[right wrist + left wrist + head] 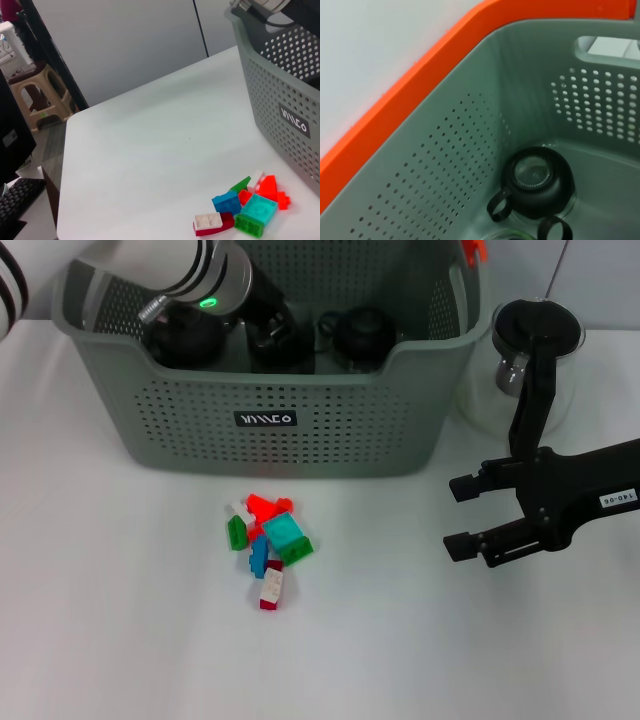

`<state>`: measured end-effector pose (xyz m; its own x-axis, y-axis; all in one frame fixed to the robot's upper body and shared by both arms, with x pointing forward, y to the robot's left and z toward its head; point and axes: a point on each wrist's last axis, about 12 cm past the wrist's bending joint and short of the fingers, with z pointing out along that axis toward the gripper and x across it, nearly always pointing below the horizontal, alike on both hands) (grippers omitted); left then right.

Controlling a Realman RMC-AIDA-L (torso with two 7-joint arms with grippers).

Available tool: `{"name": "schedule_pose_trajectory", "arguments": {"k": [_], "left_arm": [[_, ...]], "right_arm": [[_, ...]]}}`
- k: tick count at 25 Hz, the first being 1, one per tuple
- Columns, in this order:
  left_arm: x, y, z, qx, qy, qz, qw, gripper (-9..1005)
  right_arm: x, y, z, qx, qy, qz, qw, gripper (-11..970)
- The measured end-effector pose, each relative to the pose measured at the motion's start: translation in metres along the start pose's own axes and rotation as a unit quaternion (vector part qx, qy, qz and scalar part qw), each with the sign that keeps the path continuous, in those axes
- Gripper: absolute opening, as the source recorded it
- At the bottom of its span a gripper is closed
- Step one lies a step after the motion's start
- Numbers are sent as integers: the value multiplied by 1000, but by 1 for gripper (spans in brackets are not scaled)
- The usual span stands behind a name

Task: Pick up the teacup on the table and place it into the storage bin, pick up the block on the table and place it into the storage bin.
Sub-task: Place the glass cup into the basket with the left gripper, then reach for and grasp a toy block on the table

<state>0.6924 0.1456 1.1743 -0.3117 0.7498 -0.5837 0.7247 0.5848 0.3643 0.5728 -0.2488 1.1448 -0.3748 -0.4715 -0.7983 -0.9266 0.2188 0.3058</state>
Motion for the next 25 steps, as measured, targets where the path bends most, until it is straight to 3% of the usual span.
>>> {"name": "schedule_pose_trajectory", "arguments": {"k": [2,6,13,19,25], "left_arm": [[-1,4,-7,-2,-4,-12,1000,449],[0,13,-32,-12,-23,-33,999,631],[6,19,-95,-32,-68,-61,995,870],[23,3,-145,13,-139,-90,986,870],[35,-21,-179,67,-161,-84,981,868]], "right_arm": [[0,0,-1,1,-1,-1,1000,916],[-1,-1,-2,3,-1,-3,1000,916],[-2,-3,-7,8,1,-7,1000,916],[-2,-4,-11,13,5,-14,1000,915],[-1,-5,-16,15,10,-16,1000,916]]}}
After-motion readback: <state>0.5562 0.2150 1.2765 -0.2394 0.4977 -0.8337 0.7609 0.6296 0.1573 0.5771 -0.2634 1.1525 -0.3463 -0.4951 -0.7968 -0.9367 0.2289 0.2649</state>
